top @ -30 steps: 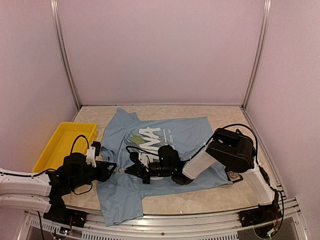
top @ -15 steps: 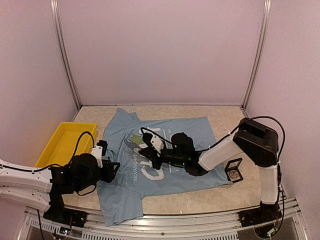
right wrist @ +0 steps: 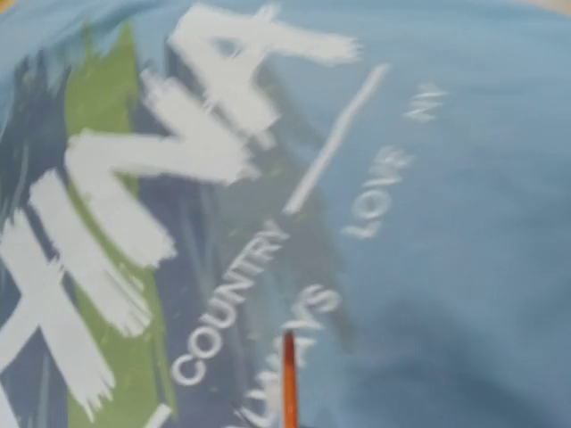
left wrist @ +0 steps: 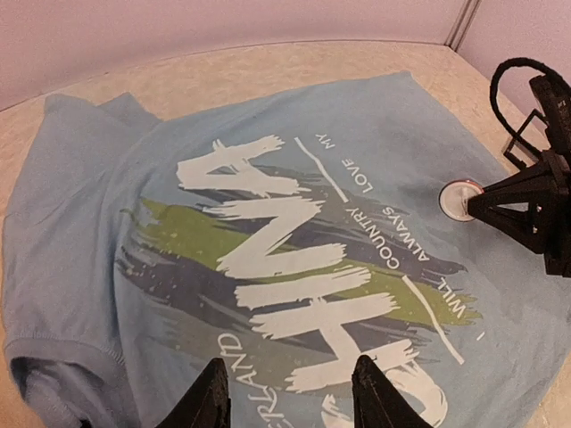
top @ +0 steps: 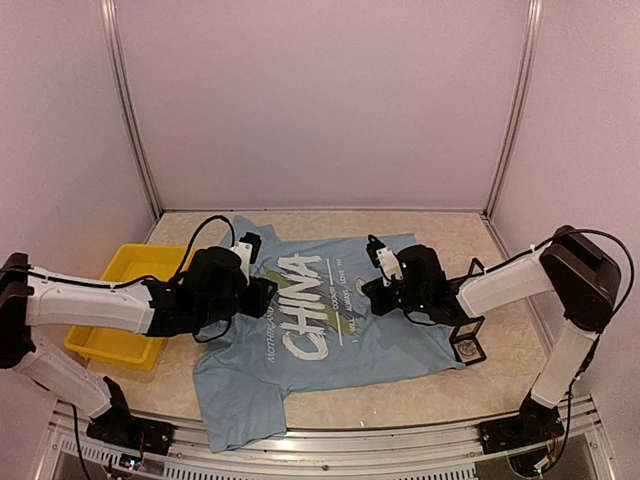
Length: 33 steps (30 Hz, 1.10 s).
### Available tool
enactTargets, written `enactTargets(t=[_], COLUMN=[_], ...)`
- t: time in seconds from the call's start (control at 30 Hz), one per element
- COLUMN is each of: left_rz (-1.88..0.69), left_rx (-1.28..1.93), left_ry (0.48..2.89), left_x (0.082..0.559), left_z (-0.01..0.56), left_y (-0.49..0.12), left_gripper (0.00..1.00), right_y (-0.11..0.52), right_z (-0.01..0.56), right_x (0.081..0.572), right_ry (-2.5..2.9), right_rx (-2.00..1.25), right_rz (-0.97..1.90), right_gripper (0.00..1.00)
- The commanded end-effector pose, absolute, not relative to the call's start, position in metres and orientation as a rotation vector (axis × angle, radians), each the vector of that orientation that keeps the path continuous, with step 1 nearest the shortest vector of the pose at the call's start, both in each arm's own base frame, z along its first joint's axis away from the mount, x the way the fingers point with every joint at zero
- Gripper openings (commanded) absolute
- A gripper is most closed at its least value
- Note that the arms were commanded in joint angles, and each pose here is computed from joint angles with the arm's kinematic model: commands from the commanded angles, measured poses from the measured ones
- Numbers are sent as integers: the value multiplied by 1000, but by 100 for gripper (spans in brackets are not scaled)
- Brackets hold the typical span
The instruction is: Pin the brooch onto the clothing
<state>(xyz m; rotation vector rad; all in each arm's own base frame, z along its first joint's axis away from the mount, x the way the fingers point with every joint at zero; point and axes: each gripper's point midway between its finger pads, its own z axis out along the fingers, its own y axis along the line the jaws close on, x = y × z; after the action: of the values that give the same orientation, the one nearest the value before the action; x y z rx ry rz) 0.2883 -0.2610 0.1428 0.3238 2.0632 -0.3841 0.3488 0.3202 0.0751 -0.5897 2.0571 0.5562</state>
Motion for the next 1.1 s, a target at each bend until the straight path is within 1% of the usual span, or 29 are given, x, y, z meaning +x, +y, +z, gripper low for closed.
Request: enactTargets(t=[0.0,0.1,0.2,0.23,0.3,0.4,0.53,0.63,0.67,0.77,0.9,0.97,1.07], left_rz=[-453,-399,-352,-355,-361,-405,-413,-438,-430,-485,-514,-544,-642], left_rx=[620,786,923,958,1027,1099,1187,1263,1296,1378,1353,1319,1267], left_ry=[2133,2163,2205,2197,2205,2196,2224,2200,2200,2134,2061,2038,1959], left_x=[304,311,311,310,308,305,306,302,299,289,301,311,321], left_z=[114,91,55,52,33,20,-15,-23,-35,-39,-19,-3,51], left_y=[-336,-386,-422,-434,-456,-482,-511,-540,-547,-574,-594,-596,-591], left_gripper=[41,40,38,37,37,36,33,33,33,34,36,39,42], right_y=[272,238,215,210,204,200,197,192,191,189,191,196,209], right_z=[114,128,139,142,147,156,167,176,179,187,195,199,206], right_x=[372,381,385,386,385,381,377,375,375,373,370,367,363], right_ry=[2104,2108,2097,2092,2083,2064,2029,2009,2001,1982,1966,1951,1911], right_rx=[-387,-296,-263,-260,-261,-268,-289,-295,-296,-299,-307,-339,-419], right_rz=[463,417,365,354,342,362,372,351,350,354,376,403,464], right_gripper=[0,0,0,0,0,0,0,0,0,0,0,0,0])
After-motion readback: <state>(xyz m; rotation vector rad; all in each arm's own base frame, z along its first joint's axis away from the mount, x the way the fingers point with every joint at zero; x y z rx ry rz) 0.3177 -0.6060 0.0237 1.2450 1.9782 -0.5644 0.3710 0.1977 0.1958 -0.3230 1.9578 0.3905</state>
